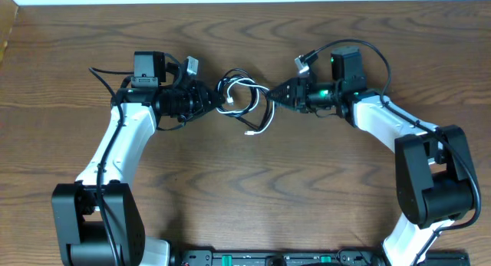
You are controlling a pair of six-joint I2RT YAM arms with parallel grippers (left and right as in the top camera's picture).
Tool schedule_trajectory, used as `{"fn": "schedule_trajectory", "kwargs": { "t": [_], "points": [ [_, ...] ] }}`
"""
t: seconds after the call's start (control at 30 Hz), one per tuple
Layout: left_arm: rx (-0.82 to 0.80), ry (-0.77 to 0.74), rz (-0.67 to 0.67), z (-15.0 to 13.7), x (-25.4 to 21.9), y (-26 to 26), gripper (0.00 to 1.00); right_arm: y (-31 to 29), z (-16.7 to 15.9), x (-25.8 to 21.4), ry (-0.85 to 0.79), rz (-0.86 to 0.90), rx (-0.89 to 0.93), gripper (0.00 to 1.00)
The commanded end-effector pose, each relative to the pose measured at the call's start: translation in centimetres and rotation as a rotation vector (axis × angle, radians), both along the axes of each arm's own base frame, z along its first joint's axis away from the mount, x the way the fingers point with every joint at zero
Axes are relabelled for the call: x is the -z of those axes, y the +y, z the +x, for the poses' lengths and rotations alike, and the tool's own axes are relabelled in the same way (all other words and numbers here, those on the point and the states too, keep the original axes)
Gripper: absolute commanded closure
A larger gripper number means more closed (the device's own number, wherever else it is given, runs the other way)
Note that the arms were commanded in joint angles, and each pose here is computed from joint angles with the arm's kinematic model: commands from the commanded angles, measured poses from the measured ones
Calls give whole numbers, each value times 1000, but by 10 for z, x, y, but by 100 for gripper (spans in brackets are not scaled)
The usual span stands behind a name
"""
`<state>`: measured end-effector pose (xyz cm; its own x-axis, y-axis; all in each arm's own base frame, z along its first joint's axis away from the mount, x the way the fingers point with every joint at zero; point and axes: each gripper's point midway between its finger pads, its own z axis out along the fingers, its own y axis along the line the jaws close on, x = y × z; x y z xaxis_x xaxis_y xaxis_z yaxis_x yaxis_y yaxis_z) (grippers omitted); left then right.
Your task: Untangle cables
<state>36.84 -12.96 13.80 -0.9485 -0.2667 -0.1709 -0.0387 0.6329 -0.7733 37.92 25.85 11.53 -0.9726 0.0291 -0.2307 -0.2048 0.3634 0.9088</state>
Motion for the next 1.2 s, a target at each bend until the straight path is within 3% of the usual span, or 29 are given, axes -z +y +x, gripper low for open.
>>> {"fn": "schedule_trajectory", "kwargs": {
  "t": [0.0,0.13,0.27,0.53,0.87,1.17],
  "points": [
    [10,-12,-46,5,-11,-4,92,11,-8,-4,-112,-10,-74,43],
    [1,1,-52,5,-11,-4,92,17,-14,-3,-153,-16,-108,45],
    [15,1,-76,3,-15,-7,92,22,-11,5,-195,-73,-96,54],
    [34,-28,-57,4,-13,-6,92,16,0,14,-215,-142,-39,99],
    [170,-181,22,2,-12,-16,92,15,-18,-13,-185,39,-155,99],
    [113,-198,383,15,23,-9,92,12,-27,-5,-99,27,-157,99]
  ]
}}
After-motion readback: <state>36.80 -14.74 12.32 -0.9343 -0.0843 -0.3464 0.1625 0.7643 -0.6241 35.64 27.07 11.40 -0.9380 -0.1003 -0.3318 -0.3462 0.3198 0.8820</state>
